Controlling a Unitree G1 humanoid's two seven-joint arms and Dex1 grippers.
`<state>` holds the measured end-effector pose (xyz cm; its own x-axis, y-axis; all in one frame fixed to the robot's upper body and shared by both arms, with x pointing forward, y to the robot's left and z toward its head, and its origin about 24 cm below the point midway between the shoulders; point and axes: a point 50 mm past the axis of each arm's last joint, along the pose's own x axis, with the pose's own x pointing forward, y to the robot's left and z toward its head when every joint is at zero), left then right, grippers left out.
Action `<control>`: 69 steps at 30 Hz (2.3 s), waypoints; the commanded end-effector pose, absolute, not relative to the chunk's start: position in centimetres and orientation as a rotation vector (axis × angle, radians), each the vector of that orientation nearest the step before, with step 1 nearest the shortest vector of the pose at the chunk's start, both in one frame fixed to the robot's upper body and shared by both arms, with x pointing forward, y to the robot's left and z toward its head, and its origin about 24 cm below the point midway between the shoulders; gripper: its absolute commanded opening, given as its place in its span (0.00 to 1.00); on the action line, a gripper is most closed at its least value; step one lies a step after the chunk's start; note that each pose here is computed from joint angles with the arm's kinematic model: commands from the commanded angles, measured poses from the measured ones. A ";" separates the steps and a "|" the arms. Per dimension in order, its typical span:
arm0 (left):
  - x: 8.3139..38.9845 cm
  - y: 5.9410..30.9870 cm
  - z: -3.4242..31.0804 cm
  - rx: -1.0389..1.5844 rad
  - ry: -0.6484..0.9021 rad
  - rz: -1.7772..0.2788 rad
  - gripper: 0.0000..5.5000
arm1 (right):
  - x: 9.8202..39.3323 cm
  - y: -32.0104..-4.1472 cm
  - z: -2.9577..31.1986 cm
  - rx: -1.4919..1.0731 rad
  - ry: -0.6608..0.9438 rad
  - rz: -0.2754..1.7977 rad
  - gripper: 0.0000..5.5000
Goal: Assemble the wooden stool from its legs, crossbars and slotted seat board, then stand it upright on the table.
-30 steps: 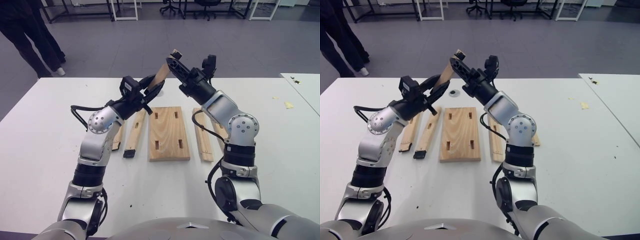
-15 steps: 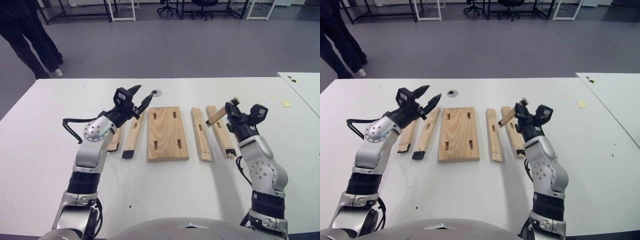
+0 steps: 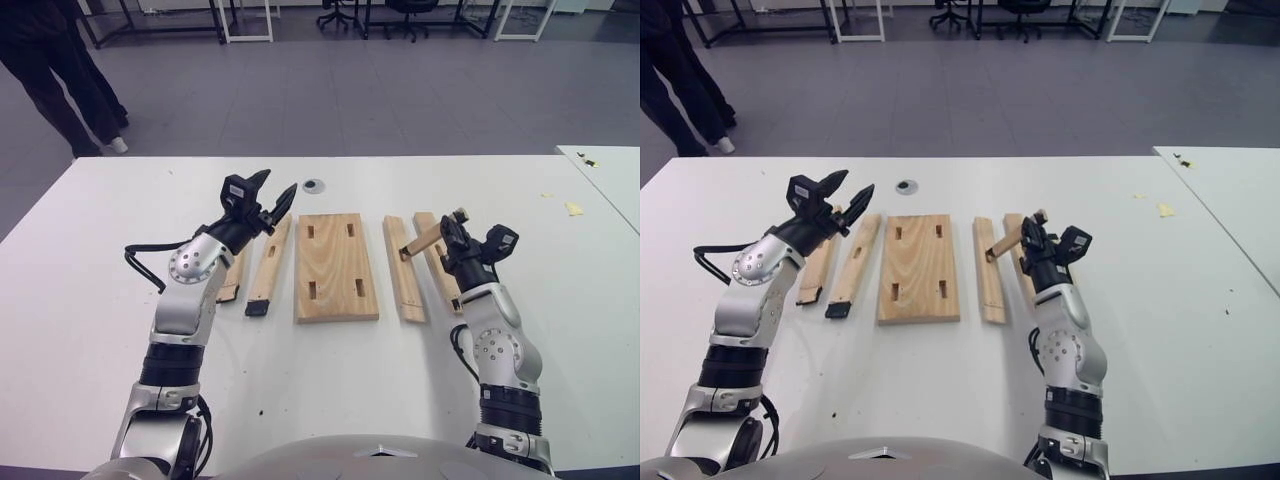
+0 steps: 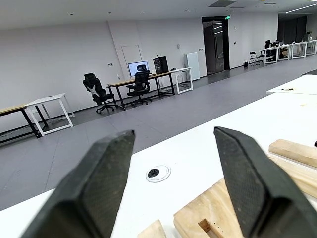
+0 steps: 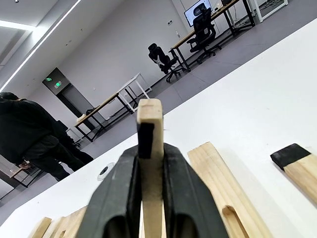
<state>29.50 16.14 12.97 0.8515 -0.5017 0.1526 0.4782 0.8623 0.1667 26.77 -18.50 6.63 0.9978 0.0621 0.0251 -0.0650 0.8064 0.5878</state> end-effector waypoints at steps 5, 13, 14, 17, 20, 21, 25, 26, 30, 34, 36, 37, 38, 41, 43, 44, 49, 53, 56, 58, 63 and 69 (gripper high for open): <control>29.5 16.4 12.7 0.133 -0.171 -0.496 0.53 | 26.6 -17.0 5.8 0.503 0.046 0.112 0.07; 29.6 16.5 12.5 0.154 -0.164 -0.484 0.53 | 25.4 -16.1 5.3 0.260 0.055 0.153 0.07; 29.6 16.5 12.5 0.156 -0.163 -0.483 0.53 | 25.4 -15.8 5.5 0.223 0.048 0.168 0.07; 29.7 16.5 12.5 0.164 -0.164 -0.473 0.53 | 25.5 -15.4 5.7 0.087 0.058 0.185 0.07; 29.7 16.6 12.5 0.167 -0.165 -0.465 0.53 | 25.6 -15.1 5.7 0.028 0.048 0.210 0.07; 29.7 16.6 12.5 0.171 -0.165 -0.463 0.53 | 25.7 -15.1 5.7 0.022 0.046 0.214 0.07; 29.8 16.5 12.5 0.179 -0.172 -0.461 0.53 | 26.2 -15.7 7.9 0.090 -0.073 0.233 0.07; 29.8 16.5 12.6 0.179 -0.173 -0.461 0.53 | 26.2 -15.8 8.6 0.111 -0.108 0.234 0.07; 29.7 16.4 12.5 0.178 -0.176 -0.457 0.53 | 25.5 -16.1 9.9 0.178 -0.163 0.215 0.07; 29.6 16.3 12.4 0.175 -0.175 -0.458 0.53 | 25.0 -16.4 8.4 0.353 -0.102 0.159 0.07; 29.6 16.2 12.3 0.176 -0.174 -0.463 0.53 | 25.1 -16.8 7.6 0.423 -0.073 0.125 0.07; 29.6 16.3 12.3 0.176 -0.173 -0.464 0.53 | 25.1 -17.0 7.4 0.435 -0.066 0.117 0.07; 29.6 16.3 12.3 0.177 -0.173 -0.464 0.53 | 25.2 -17.1 7.3 0.438 -0.060 0.114 0.07; 29.6 16.3 12.3 0.179 -0.171 -0.466 0.53 | 25.2 -17.1 6.9 0.437 -0.046 0.115 0.07; 29.6 16.3 12.2 0.179 -0.170 -0.467 0.53 | 25.3 -16.9 6.7 0.445 -0.040 0.119 0.07; 29.6 16.2 12.2 0.179 -0.169 -0.468 0.53 | 25.3 -16.8 6.6 0.449 -0.040 0.120 0.07; 29.6 16.2 12.2 0.179 -0.168 -0.470 0.53 | 25.4 -16.7 7.4 0.501 -0.085 0.128 0.07; 29.6 16.2 12.2 0.179 -0.167 -0.474 0.53 | 25.5 -16.4 7.5 0.516 -0.096 0.138 0.07; 29.6 16.1 12.1 0.180 -0.166 -0.477 0.53 | 25.8 -16.3 7.4 0.512 -0.092 0.128 0.07; 29.6 16.0 12.1 0.181 -0.165 -0.480 0.53 | 26.0 -16.4 7.1 0.502 -0.088 0.108 0.07; 29.6 16.0 12.1 0.183 -0.165 -0.481 0.53 | 25.9 -16.7 6.4 0.471 -0.061 0.062 0.07; 29.5 16.0 12.0 0.183 -0.161 -0.481 0.53 | 25.3 -16.8 6.0 0.414 -0.034 0.064 0.07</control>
<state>29.71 15.98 12.30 0.8741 -0.4694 0.1248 0.4399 0.8741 0.2061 25.61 -16.68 6.39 0.9960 0.0528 0.0723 -0.0790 0.8982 0.4325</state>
